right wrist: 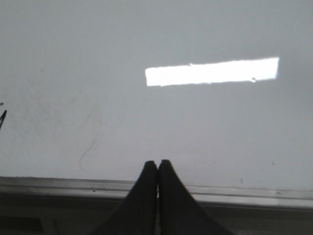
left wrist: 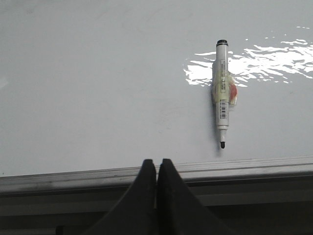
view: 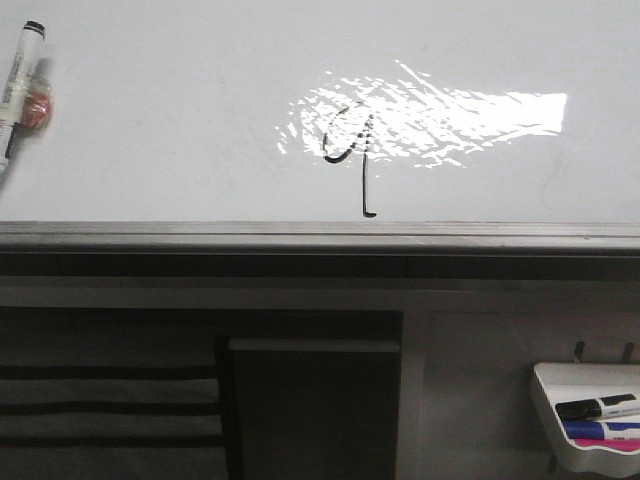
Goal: Write number 9 on whiteboard
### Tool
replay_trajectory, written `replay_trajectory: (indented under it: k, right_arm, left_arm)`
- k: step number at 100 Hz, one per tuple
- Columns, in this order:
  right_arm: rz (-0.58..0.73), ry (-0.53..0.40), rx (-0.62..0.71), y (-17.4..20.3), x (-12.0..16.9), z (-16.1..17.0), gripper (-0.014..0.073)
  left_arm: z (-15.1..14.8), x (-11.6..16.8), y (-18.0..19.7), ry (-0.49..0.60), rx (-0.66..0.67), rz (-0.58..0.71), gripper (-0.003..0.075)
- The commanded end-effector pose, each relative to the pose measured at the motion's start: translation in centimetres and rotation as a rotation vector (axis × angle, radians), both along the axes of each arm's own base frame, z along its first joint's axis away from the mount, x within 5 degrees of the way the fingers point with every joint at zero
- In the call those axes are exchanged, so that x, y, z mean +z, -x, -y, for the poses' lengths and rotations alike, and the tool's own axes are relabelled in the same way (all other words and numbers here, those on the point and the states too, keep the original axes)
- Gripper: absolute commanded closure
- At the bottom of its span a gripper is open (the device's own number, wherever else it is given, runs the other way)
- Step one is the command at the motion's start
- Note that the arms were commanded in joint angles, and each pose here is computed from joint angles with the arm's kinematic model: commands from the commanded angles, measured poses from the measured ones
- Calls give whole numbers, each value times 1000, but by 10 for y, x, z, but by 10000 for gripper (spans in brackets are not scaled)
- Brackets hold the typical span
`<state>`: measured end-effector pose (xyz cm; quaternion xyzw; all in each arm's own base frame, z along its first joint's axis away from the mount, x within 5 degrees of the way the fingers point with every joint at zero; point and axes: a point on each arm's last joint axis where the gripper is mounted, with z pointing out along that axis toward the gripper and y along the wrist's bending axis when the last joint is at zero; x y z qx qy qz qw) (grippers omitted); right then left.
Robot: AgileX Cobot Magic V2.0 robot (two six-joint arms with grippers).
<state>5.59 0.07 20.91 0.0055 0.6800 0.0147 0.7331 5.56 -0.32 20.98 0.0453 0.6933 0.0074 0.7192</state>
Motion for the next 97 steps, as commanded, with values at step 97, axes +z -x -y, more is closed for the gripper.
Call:
replay_trajectory:
  k: [97]
  right_arm:
    - [95,-3,2,1,1,0,667]
  left_arm:
    - [-1,-1,1,12,12,78,741]
